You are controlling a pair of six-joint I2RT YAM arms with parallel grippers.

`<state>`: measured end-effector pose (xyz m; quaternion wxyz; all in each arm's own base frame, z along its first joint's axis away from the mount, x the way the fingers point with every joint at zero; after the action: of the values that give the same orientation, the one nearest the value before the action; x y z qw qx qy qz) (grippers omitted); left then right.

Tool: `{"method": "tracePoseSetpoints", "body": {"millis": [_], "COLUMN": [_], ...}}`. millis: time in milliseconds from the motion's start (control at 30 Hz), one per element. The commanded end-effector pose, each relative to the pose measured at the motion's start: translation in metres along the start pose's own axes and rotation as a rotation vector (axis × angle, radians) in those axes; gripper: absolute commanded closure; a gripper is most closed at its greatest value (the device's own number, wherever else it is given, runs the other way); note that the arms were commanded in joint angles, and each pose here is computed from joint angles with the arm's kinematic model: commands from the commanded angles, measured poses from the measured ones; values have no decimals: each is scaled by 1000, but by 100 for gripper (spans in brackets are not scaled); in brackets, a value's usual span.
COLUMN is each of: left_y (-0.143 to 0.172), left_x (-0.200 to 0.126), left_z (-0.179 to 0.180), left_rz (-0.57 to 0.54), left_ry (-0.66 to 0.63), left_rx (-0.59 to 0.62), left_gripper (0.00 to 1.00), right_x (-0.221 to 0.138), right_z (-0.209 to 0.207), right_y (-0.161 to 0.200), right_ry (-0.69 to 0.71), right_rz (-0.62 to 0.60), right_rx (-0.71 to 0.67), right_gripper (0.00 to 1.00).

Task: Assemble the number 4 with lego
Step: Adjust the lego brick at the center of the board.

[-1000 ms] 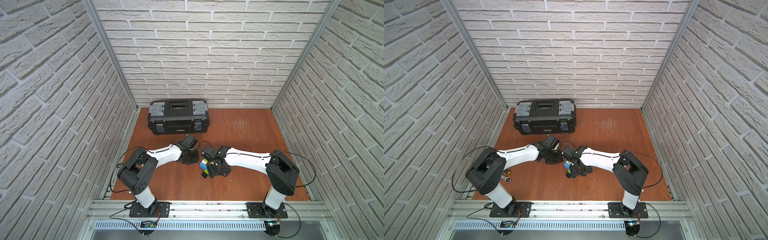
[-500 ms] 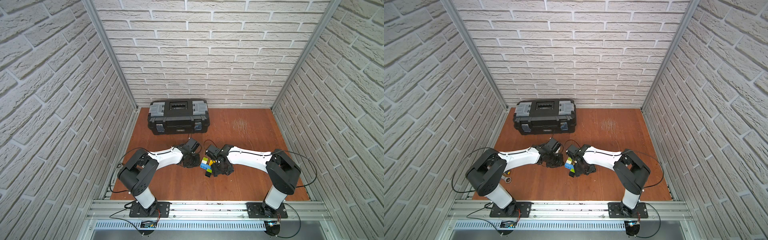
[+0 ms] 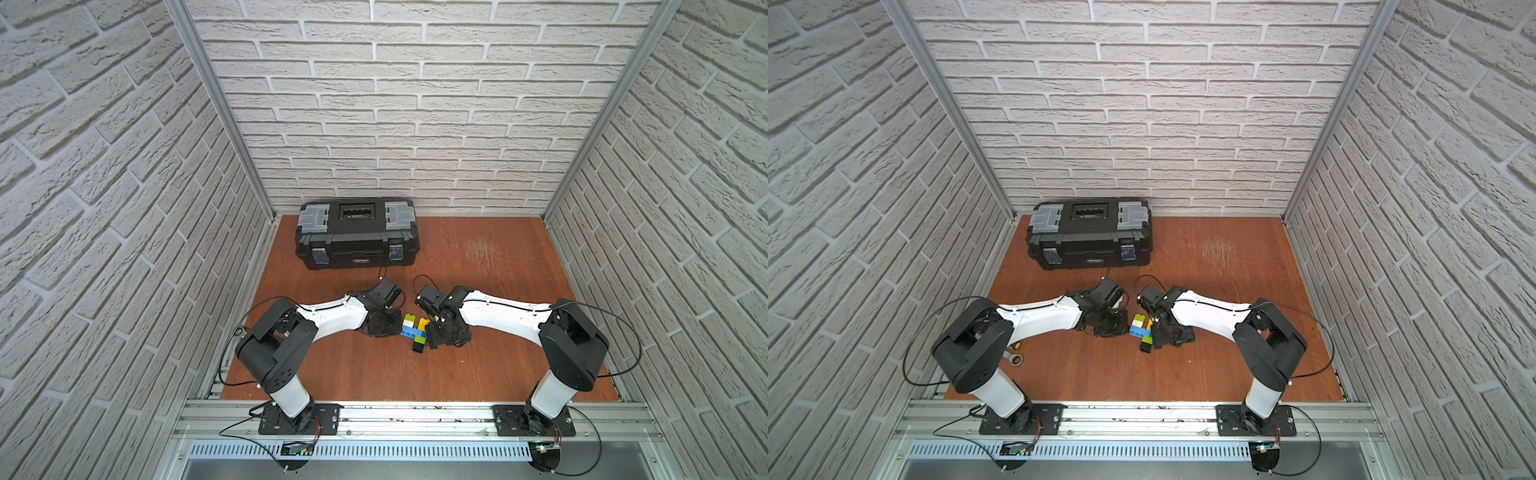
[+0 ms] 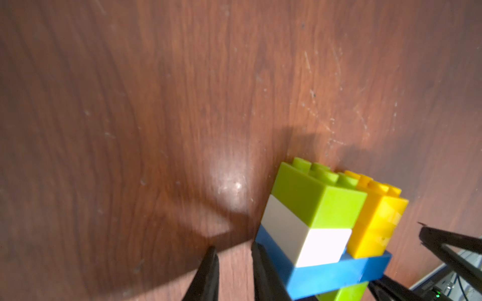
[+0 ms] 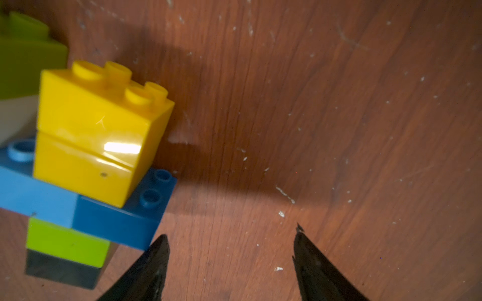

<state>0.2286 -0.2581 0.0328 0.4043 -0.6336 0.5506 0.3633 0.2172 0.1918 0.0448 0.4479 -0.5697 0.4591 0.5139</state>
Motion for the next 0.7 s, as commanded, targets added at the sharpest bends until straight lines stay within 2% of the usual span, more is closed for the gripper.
{"method": "tracePoseSetpoints", "body": {"millis": [0, 500, 667], "left_y": [5, 9, 9], "left_x": [-5, -2, -3], "left_z": [-4, -2, 0], "left_rz": [-11, -3, -3], "left_ry": [13, 5, -3], "left_rx": [15, 22, 20], "left_gripper": [74, 74, 74], "right_x": [-5, -4, -19], "right_z": [-1, -8, -12], "right_y": [-5, -14, -13], "right_ry": [-29, -40, -45], "right_rz": [-30, -42, -74], "right_rx": [12, 39, 35], "right_gripper": [25, 25, 26]}}
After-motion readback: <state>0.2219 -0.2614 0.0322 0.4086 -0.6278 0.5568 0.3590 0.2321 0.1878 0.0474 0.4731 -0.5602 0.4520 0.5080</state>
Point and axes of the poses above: each gripper's point midway between its finger pads, its own x axis out along the fingers, its own z axis along the line the jaws close on, y = z × x, the point moved 1 cm from there along -x, back along the fingers, and after that the axes turned 4 degrees about -x, right-handed, at the moved point
